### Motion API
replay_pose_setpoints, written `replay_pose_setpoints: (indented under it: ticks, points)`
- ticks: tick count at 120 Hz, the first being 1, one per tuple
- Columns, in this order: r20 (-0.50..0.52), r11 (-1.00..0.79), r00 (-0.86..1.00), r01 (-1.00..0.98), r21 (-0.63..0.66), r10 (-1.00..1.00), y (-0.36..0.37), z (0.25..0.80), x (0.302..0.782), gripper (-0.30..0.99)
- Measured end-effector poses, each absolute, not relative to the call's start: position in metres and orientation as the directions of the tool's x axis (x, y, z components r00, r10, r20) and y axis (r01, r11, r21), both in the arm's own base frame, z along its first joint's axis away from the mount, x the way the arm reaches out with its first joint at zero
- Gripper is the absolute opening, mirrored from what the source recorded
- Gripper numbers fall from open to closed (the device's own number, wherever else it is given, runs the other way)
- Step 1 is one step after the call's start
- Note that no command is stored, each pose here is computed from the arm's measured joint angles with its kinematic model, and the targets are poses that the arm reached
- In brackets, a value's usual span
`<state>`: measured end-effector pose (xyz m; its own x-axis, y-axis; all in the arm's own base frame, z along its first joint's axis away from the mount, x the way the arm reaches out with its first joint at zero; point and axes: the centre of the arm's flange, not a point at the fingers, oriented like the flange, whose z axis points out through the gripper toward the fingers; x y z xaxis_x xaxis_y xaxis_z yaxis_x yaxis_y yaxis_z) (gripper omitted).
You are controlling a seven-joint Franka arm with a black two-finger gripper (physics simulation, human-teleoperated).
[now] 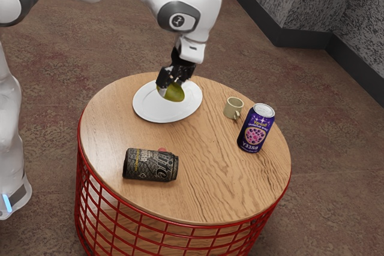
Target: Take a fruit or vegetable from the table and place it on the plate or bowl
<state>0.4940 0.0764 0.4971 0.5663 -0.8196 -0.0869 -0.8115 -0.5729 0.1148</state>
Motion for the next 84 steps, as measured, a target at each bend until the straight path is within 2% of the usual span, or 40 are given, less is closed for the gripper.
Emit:
replay_pose_setpoints:
  ticks: [30, 39, 62, 75, 84]
  points:
    - [-0.101, -0.613, 0.605, -0.778, 0.140, -0.790, 0.103, 0.486, 0.486, 0.36]
    - [-0.104, -0.613, 0.604, -0.778, 0.142, -0.790, 0.103, 0.485, 0.485, 0.51]
    - [-0.106, -0.615, 0.606, -0.776, 0.142, -0.788, 0.103, 0.486, 0.485, 0.64]
    - [-0.050, -0.629, 0.627, -0.775, 0.057, -0.777, 0.092, 0.509, 0.495, 0.67]
    - [-0.035, -0.610, 0.612, -0.791, -0.044, -0.790, 0.020, 0.558, 0.498, 0.68]
